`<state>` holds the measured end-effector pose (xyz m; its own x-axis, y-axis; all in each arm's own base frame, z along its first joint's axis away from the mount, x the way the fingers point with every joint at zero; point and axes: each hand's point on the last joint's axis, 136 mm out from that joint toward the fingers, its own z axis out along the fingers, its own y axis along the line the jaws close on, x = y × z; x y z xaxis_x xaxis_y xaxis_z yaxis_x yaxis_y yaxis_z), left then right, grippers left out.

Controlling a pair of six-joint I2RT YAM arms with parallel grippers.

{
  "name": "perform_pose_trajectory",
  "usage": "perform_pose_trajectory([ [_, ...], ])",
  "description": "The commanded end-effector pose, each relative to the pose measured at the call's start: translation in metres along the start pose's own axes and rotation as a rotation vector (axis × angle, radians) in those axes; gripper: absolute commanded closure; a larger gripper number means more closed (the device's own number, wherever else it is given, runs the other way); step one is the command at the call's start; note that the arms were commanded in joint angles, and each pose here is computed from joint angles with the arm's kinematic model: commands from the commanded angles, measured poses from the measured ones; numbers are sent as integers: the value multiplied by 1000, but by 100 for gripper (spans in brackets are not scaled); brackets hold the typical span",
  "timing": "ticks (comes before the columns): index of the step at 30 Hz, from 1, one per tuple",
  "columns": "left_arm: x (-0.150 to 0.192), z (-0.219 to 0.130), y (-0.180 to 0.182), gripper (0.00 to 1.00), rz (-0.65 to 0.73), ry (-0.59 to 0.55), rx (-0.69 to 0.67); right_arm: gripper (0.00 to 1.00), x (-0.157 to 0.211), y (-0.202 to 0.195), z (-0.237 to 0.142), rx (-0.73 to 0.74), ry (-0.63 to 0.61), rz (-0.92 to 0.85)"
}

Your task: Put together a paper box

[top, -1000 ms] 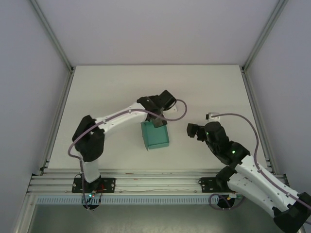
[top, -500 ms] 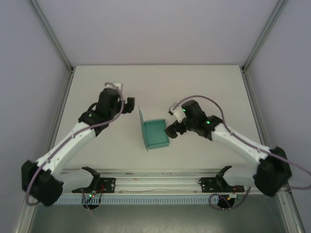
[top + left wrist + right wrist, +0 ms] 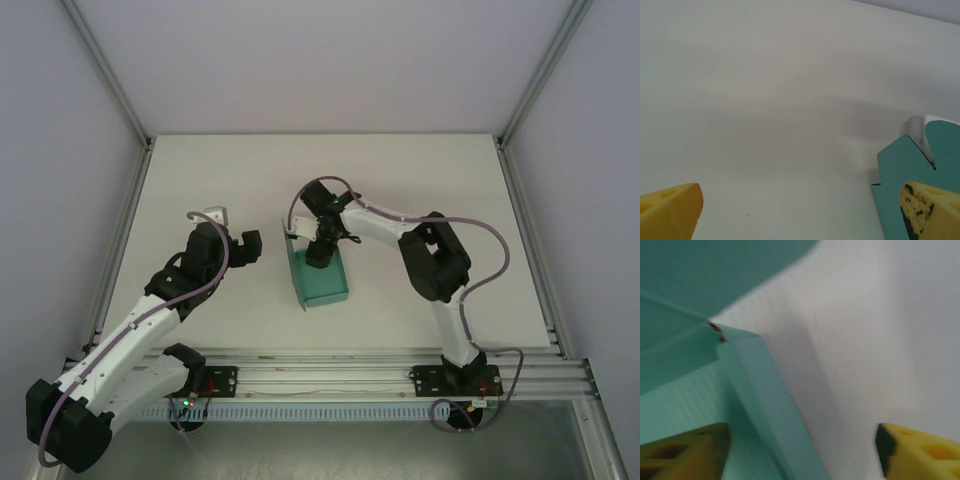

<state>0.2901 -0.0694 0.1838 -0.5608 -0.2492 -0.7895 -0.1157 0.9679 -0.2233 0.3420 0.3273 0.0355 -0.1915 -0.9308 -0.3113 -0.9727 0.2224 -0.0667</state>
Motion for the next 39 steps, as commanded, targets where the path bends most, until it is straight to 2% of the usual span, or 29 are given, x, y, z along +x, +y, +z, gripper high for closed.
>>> perform_pose_trajectory([
  [1, -1, -3, 6, 0, -15, -2, -26, 50, 1, -10, -1, 74, 30, 21],
  [4, -2, -3, 3, 0, -22, -3, -9, 63, 5, -18, 2, 146, 21, 108],
  [8, -6, -5, 2, 0, -27, -17, -5, 73, 23, -23, -5, 245, 21, 263],
  [11, -11, -7, 2, 0, -30, -33, -13, 76, 45, -27, -15, 344, 26, 476],
  [15, -14, -6, 2, 0, -41, -39, -16, 74, 89, -20, -29, 524, 64, 851],
  [17, -17, -5, 0, 0, -44, -47, -12, 73, 105, -2, -28, 544, 49, 1023],
  [19, -17, -1, -1, 0, -45, -45, -18, 74, 112, 17, -19, 504, -5, 1177],
  [21, -14, 3, -5, 0, -32, -25, -5, 78, 121, 31, -18, 530, -32, 1285],
  [26, -8, 10, -9, 0, -16, 25, -1, 70, 117, 53, -32, 573, -63, 1319],
  [29, -7, 13, -17, 0, -13, 30, 39, 59, 106, 58, -39, 566, -137, 1339],
  [32, -5, 14, -33, 0, 20, 33, 131, 57, 104, 50, -57, 606, -229, 1385],
  [35, -4, 14, -46, 0, 60, 41, 201, 41, 101, 43, -80, 635, -308, 1380],
  [37, -3, 12, -55, 0, 107, 49, 252, 36, 98, 41, -95, 636, -350, 1351],
  [39, -1, 10, -63, 0, 159, 62, 300, 28, 89, 38, -109, 621, -399, 1240],
])
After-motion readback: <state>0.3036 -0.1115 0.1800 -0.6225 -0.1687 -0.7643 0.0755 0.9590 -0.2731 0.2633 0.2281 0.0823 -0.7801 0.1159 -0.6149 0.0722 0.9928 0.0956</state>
